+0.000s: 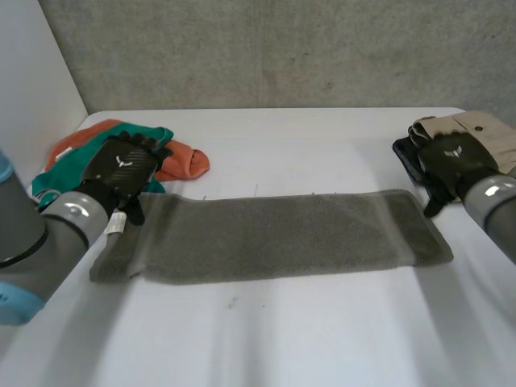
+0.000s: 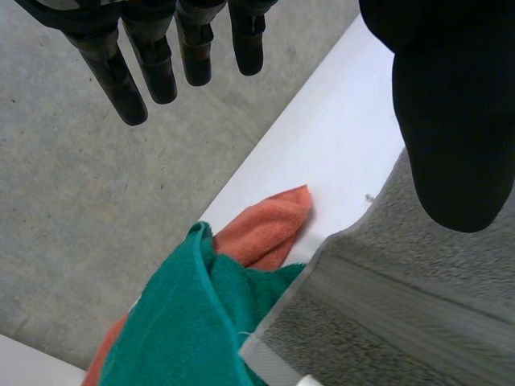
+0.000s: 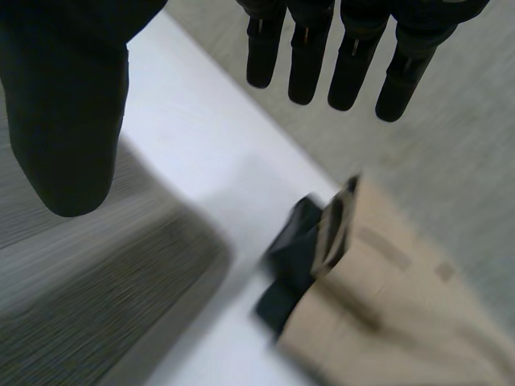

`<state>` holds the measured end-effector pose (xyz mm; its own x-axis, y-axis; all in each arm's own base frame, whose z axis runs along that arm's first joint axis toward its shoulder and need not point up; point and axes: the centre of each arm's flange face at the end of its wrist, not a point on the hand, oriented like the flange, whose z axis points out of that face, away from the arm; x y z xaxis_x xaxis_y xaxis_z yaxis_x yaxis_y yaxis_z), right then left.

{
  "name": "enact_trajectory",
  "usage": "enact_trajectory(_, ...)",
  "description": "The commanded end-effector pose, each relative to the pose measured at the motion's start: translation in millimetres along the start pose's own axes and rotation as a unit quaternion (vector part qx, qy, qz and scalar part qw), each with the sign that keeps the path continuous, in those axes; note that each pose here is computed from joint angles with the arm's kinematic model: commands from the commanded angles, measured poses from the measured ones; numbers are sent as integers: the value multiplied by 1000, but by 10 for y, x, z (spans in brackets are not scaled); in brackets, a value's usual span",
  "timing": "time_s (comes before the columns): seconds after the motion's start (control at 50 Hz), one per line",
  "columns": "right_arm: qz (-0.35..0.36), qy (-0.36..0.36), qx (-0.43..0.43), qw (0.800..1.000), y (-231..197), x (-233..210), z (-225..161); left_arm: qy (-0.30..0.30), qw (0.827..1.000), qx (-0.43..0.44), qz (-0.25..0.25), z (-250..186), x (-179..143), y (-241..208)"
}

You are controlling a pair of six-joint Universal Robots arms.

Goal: Fold the laundry.

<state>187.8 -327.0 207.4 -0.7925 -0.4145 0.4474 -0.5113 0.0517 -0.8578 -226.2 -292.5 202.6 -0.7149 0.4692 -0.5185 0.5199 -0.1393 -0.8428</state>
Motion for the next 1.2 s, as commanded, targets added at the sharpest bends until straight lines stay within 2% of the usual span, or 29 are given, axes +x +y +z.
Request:
enact_trajectory(0.02,37,-48,-87,994,436,30,-164,22,999,10,-28,-159,68,90)
enact_trajectory(0.18,20,-50,-84,995,856,-82,82,32,999,6,-43,-159,124,114)
enact_trajectory(0.3,23,-51,-92,994,996,-114,194,37,998,6,-43,-176,163,103)
enact_trajectory(0.34,26,-22,-93,995,1003,-4,211,36,998,6,-44,-177,159,100)
enact_trajectory(0.38,23,25,-84,996,980,156,213,35,998,6,-44,-190,160,91)
enact_trajectory(0.4,13,74,-73,995,924,326,192,34,998,6,-44,-197,156,84)
enact_trajectory(0.46,3,124,-75,989,872,523,107,27,999,14,-43,-236,112,18)
enact_trajectory(0.56,-62,164,-103,979,1005,955,30,15,998,25,-50,-279,34,-49)
enact_trajectory(0.68,-164,169,-142,962,1012,1107,84,8,997,26,-66,-334,-4,-75)
enact_trajectory(0.76,-197,125,-74,970,612,655,191,6,997,27,-72,-353,-22,-76)
enact_trajectory(0.84,-227,74,57,969,45,56,108,6,997,29,-75,-364,-26,-92)
enact_trajectory(0.86,-244,41,122,961,-187,-285,1,5,997,31,-75,-367,-30,-99)
enact_trajectory(0.9,-258,3,184,948,-357,-642,-137,5,997,30,-77,-381,-26,-112)
enact_trajectory(0.92,-266,-41,235,934,-446,-990,-271,5,996,31,-78,-386,-26,-116)
enact_trajectory(0.96,-273,-88,282,916,-477,-1350,-404,7,996,31,-79,-403,-16,-122)
enact_trajectory(1.0,-279,-152,338,886,-486,-1851,-631,10,996,29,-82,-424,2,-118)
enact_trajectory(1.1,-292,-235,355,856,-283,-2506,-869,19,996,23,-83,-446,67,-91)
enact_trajectory(1.14,-298,-249,342,856,-218,-2610,-883,22,996,25,-83,-442,95,-95)
enact_trajectory(1.2,-300,-253,297,870,-174,-2608,-830,26,996,25,-82,-422,110,-95)
